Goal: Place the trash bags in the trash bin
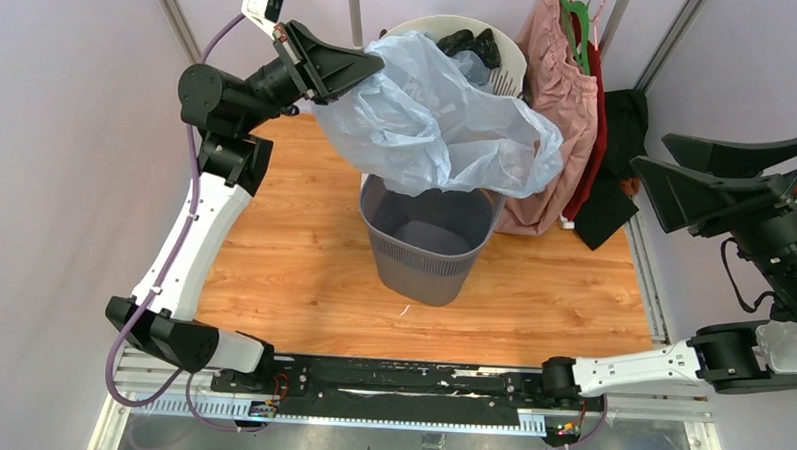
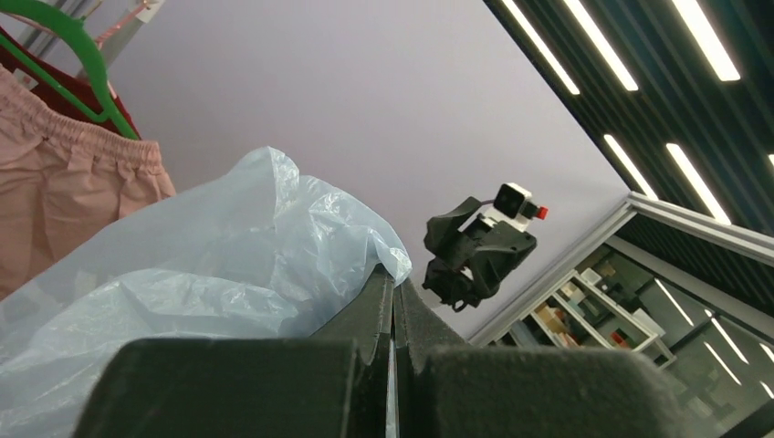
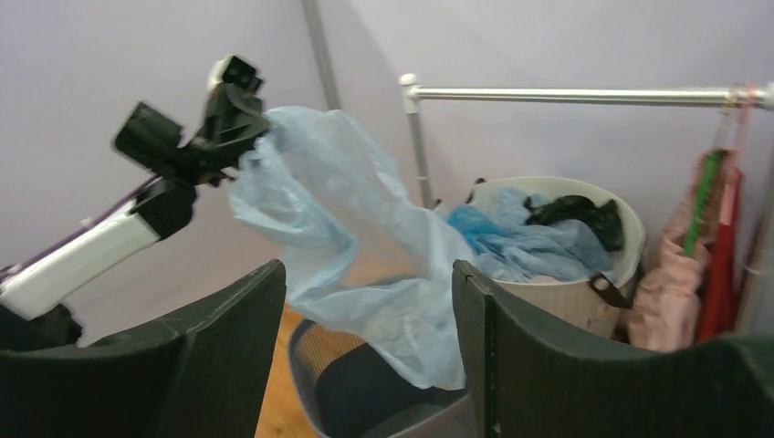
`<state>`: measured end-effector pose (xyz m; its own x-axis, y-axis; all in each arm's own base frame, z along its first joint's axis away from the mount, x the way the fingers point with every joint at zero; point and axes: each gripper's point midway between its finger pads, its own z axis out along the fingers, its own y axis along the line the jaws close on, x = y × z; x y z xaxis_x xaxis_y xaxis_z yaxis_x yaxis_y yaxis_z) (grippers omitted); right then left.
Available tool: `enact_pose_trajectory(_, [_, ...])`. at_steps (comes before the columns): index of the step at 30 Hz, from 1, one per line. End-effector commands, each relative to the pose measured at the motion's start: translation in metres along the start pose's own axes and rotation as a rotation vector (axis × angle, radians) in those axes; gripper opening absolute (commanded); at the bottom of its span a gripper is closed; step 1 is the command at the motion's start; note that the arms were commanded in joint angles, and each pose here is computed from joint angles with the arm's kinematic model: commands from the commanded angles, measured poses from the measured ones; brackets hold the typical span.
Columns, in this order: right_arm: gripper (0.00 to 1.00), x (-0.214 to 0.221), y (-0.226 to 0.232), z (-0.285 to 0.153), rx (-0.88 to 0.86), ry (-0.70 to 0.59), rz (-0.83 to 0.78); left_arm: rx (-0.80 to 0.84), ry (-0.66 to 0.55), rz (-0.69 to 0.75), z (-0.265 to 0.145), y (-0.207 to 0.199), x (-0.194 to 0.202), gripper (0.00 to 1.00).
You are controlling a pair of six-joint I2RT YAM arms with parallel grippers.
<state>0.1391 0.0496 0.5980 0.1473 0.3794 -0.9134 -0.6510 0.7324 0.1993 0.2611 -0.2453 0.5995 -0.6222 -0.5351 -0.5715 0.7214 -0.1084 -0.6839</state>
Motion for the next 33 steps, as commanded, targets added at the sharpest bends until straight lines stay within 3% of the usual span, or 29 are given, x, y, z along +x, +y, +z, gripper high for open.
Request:
enact_pose_trajectory(1, [0.72, 0.034, 0.093, 0.027, -0.287, 0.150, -0.146, -0.017, 0.014, -0.014, 0.001, 0.015, 0.000, 0.00])
enact_pose_trajectory(5, [0.76, 0.045, 0.148, 0.059, -0.391, 0.208, -0.305, -0.033, 0.016, -0.023, 0.000, 0.024, 0.002, 0.00])
enact_pose_trajectory(10, [0.86, 0.090, 0.197, 0.114, -0.340, 0.246, -0.571, -0.039, 0.015, -0.028, -0.002, 0.027, 0.004, 0.00])
enact_pose_trajectory(14, [0.90, 0.112, 0.223, 0.139, -0.326, 0.230, -0.670, -0.041, 0.019, -0.032, -0.004, 0.026, 0.007, 0.00])
enact_pose_trajectory(22, [0.90, 0.130, 0.217, 0.166, -0.189, 0.238, -0.754, -0.022, 0.034, -0.015, -0.014, 0.005, 0.017, 0.00])
enact_pose_trajectory(33, [0.90, 0.127, 0.182, 0.163, -0.152, 0.251, -0.675, -0.018, 0.045, -0.003, -0.024, -0.007, 0.026, 0.00])
